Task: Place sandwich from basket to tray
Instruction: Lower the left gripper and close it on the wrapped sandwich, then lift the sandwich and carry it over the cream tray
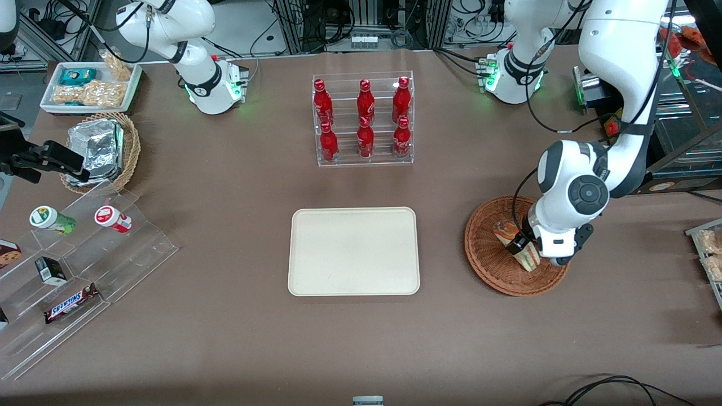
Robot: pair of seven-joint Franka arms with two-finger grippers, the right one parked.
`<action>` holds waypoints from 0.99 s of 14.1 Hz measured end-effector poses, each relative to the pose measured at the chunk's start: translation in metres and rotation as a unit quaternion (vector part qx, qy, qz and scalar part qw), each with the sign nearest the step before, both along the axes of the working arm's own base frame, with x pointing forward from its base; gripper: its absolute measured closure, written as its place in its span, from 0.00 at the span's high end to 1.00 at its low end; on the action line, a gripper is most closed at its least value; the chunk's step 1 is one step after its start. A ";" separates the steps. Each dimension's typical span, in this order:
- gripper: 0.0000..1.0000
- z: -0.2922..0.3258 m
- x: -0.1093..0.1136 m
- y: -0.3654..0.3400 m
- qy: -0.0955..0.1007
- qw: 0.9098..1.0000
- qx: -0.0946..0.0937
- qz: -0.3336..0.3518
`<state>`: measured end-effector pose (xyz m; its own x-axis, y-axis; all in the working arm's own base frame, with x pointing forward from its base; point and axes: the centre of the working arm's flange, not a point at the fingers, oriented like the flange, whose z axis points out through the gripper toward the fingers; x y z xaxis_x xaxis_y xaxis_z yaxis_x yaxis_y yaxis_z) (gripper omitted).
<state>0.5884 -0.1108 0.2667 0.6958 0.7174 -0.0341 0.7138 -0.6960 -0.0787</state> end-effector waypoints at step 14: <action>0.12 0.092 0.019 -0.142 0.039 0.992 -0.002 -0.122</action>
